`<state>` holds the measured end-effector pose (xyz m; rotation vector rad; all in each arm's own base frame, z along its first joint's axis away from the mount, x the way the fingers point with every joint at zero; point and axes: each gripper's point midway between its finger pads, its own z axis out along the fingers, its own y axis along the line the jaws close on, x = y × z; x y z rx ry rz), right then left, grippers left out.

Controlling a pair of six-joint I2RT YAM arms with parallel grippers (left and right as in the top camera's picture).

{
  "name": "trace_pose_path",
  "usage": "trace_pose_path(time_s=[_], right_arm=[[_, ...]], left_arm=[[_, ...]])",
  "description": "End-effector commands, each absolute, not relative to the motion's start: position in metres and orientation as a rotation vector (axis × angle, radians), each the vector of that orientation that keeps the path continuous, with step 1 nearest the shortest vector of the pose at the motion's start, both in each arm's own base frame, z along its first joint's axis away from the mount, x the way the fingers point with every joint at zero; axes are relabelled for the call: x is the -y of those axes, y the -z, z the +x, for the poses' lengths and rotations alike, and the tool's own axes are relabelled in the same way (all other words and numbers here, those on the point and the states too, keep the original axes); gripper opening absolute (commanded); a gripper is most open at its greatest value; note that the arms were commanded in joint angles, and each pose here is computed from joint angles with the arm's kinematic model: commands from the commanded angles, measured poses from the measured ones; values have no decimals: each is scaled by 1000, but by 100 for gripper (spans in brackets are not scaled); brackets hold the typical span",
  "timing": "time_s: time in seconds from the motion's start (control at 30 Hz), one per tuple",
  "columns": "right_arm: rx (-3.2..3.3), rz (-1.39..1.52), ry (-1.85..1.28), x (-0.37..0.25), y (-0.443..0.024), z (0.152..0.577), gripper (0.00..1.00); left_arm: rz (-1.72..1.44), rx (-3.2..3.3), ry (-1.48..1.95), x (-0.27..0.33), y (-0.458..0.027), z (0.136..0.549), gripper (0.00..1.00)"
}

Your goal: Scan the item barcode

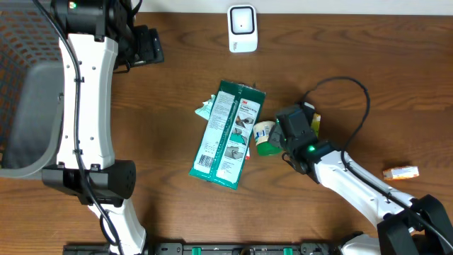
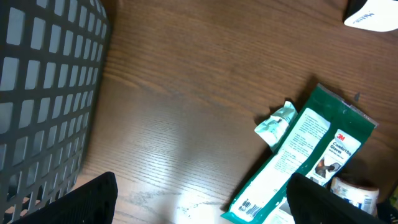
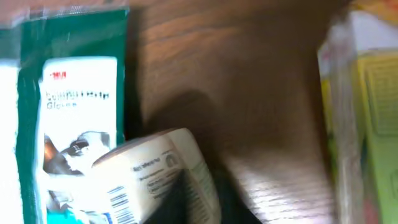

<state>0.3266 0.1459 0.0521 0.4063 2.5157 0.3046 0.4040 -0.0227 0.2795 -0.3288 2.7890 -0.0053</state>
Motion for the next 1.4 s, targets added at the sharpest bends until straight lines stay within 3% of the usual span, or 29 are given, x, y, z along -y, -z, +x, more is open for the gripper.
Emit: trace_pose_path(time_s=[0.0, 0.03, 0.3, 0.53, 0.87, 1.37], right_arm=[[-2469, -2, -244, -154, -82, 331, 53], [-2453, -22, -266, -156, -94, 330, 63], [-2402, -26, -380, -155, -163, 304, 73], [-2631, 17, -336, -146, -120, 271, 74], [-2831, 87, -290, -158, -57, 267, 73], [-2872, 65, -294, -167, -39, 267, 72]], left_arm=[[-341, -2775, 7, 22, -286, 400, 87], [-341, -2775, 7, 22, -286, 400, 87], [-341, -2775, 7, 22, -286, 400, 87], [-341, -2775, 7, 22, -286, 400, 87], [-341, -2775, 7, 22, -286, 400, 87], [-341, -2775, 7, 22, -286, 400, 87]])
